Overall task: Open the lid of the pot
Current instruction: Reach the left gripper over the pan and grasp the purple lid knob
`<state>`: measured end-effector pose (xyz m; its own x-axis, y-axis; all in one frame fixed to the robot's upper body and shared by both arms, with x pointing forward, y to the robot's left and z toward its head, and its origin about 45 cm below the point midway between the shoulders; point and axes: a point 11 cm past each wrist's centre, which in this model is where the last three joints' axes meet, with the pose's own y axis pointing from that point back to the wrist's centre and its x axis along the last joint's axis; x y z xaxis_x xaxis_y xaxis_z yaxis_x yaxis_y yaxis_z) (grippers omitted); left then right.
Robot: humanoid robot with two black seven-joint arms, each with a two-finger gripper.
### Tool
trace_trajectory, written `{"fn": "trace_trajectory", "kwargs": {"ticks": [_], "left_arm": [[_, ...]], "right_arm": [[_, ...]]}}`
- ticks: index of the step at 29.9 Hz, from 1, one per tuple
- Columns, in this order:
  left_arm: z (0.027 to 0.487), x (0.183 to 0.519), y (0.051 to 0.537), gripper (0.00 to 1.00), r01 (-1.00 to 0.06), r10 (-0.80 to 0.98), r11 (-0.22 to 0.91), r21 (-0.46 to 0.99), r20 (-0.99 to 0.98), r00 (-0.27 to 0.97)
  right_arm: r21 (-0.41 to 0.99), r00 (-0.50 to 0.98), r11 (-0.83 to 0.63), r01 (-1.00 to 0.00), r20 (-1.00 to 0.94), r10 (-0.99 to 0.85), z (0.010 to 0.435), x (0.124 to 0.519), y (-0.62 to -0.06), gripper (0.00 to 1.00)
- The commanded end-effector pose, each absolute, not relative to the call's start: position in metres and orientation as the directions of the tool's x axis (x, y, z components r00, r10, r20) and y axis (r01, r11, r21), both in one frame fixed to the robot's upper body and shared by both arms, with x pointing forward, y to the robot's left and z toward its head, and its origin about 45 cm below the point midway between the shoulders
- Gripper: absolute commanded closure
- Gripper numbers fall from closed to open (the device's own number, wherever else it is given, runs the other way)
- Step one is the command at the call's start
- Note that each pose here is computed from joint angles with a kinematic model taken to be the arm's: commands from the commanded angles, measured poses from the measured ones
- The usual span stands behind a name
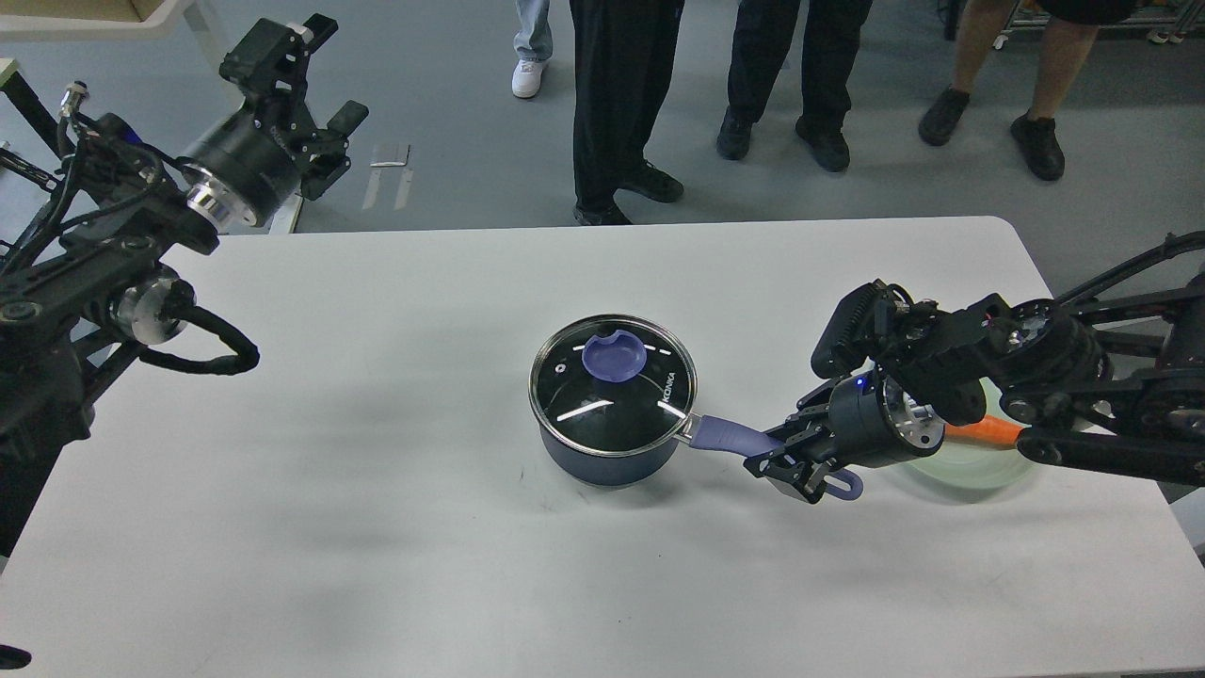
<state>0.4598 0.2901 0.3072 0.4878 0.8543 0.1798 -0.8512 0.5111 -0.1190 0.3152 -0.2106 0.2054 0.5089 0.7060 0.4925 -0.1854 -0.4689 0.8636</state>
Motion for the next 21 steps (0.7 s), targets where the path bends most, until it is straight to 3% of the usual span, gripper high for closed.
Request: {"fn": "trace_trajectory", "kwargs": {"ticks": [1, 4, 9, 15, 21], "left_arm": [[0.325, 0.449, 0.249, 0.01, -0.748, 0.729, 0.654, -0.112, 0.358, 0.584], [0.335, 0.433, 0.209, 0.01, -0.63, 0.56, 0.773, -0.076, 0.55, 0.62], [0.329, 0.4, 0.155, 0.01, -0.452, 0.279, 0.892, 0.013, 0.771, 0.572], [0.295, 0.382, 0.131, 0.02, -0.349, -0.012, 0.917, 0.192, 0.89, 0.456], [0.249, 0.363, 0.125, 0.04, -0.277, -0.278, 0.896, 0.348, 0.924, 0.261]], "right_arm": [[0.863, 0.511, -0.47, -0.185, 0.493, 0.704, 0.205, 0.315, -0.211, 0.72], [0.863, 0.511, -0.47, -0.185, 0.493, 0.704, 0.205, 0.315, -0.211, 0.72], [0.864, 0.511, -0.468, -0.185, 0.491, 0.705, 0.205, 0.315, -0.211, 0.72], [0.864, 0.512, -0.469, -0.184, 0.491, 0.705, 0.205, 0.315, -0.211, 0.72], [0.864, 0.511, -0.468, -0.185, 0.491, 0.705, 0.205, 0.315, -0.211, 0.72]]}}
